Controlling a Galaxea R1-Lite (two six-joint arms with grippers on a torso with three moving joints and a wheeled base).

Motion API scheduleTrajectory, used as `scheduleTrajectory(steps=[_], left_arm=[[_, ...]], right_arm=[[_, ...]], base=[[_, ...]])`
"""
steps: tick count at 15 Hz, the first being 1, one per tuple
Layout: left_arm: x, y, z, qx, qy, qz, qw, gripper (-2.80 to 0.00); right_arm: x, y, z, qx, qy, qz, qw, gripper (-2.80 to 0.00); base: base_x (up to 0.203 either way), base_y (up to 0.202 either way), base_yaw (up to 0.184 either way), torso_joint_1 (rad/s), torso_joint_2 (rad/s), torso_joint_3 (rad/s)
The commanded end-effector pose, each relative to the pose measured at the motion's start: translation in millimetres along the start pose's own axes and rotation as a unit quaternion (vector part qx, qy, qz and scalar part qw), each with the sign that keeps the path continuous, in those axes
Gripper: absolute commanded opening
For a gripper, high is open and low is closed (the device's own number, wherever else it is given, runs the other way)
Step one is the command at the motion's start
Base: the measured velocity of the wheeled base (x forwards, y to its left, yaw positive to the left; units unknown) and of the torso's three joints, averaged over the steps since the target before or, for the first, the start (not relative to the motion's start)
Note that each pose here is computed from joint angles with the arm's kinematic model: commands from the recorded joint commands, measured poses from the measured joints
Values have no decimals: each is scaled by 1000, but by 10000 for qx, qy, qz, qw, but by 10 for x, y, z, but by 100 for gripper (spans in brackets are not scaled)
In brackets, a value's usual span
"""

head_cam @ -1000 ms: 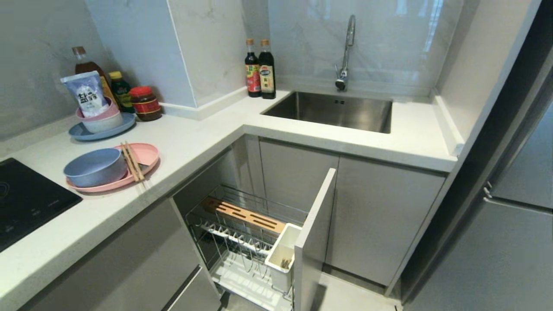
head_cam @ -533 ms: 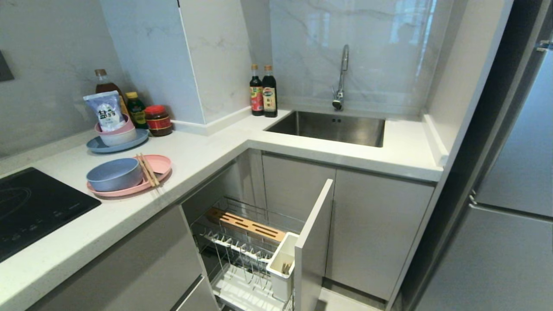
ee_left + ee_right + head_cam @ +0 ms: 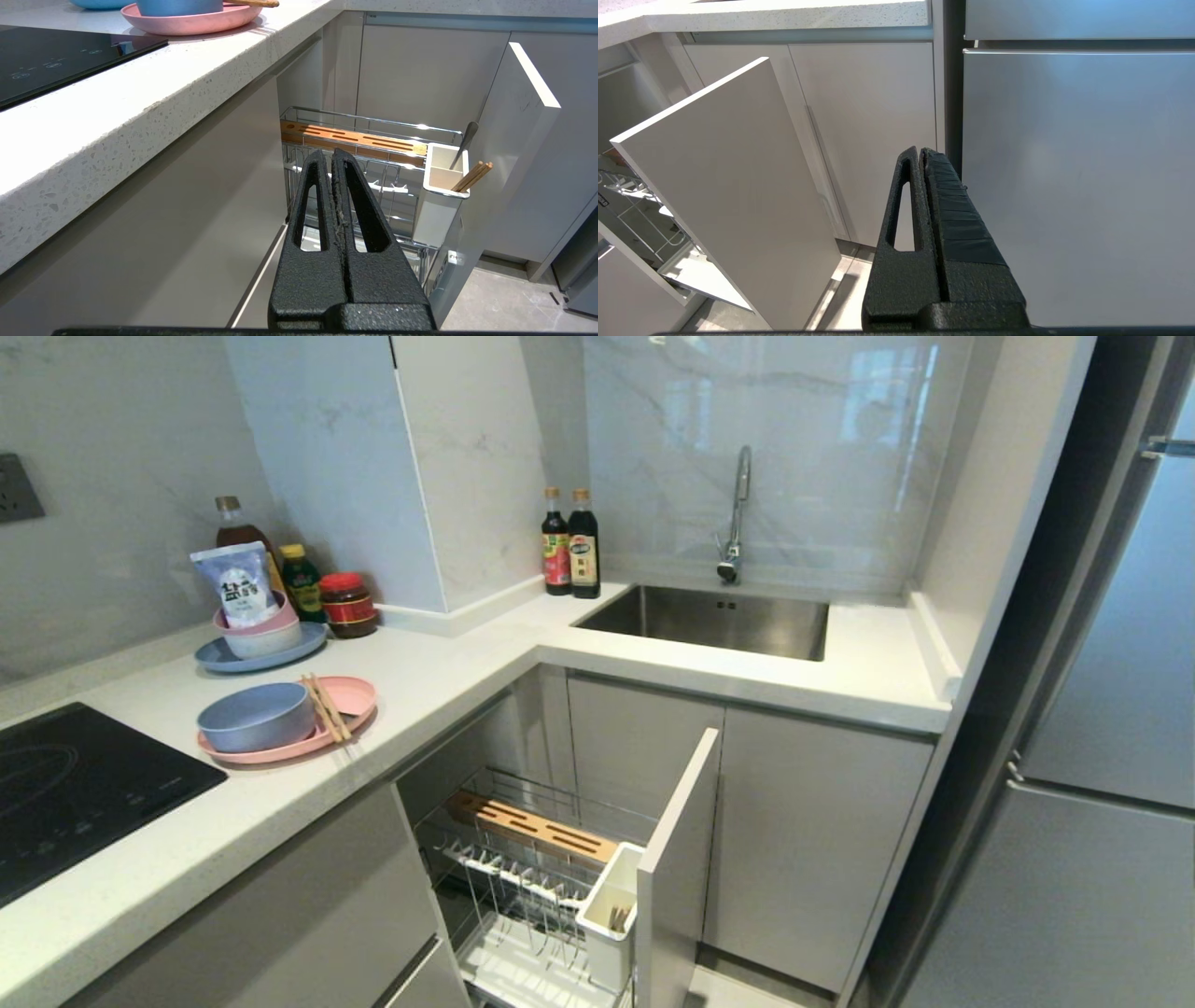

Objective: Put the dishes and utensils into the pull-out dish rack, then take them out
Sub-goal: Close the cupboard

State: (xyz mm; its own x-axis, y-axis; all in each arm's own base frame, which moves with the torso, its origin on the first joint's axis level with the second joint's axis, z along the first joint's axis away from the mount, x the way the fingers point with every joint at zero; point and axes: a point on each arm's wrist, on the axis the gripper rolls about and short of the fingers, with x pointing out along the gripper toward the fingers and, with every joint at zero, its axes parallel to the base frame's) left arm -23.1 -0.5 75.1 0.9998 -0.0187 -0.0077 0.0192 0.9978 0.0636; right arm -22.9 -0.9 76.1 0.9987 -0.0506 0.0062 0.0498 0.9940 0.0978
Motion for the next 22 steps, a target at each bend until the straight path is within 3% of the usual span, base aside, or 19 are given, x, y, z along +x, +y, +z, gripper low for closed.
scheduleTrajectory(steps=[1, 14, 16, 19, 22], left_arm=[[1, 0, 0, -5, 8, 1, 10000, -280], [-2, 0, 15, -76, -39, -12, 10000, -280], [-68, 13, 242, -193, -553, 8, 9983, -280], [-392, 45, 861, -227, -1323, 23, 9909, -280], [-761, 91, 1605, -251, -1261, 64, 9917, -280]], right_arm=[[-3, 0, -1, 4, -23, 2, 10000, -280], [-3, 0, -1, 4, -23, 2, 10000, -280], [-3, 0, -1, 4, -23, 2, 10000, -280], [-3, 0, -1, 4, -23, 2, 10000, -280], [-3, 0, -1, 4, -23, 2, 10000, -280]], base=[[0, 0, 0, 0, 0, 0], [0, 0, 0, 0, 0, 0], [0, 0, 0, 0, 0, 0], [0, 0, 0, 0, 0, 0], [0, 0, 0, 0, 0, 0]])
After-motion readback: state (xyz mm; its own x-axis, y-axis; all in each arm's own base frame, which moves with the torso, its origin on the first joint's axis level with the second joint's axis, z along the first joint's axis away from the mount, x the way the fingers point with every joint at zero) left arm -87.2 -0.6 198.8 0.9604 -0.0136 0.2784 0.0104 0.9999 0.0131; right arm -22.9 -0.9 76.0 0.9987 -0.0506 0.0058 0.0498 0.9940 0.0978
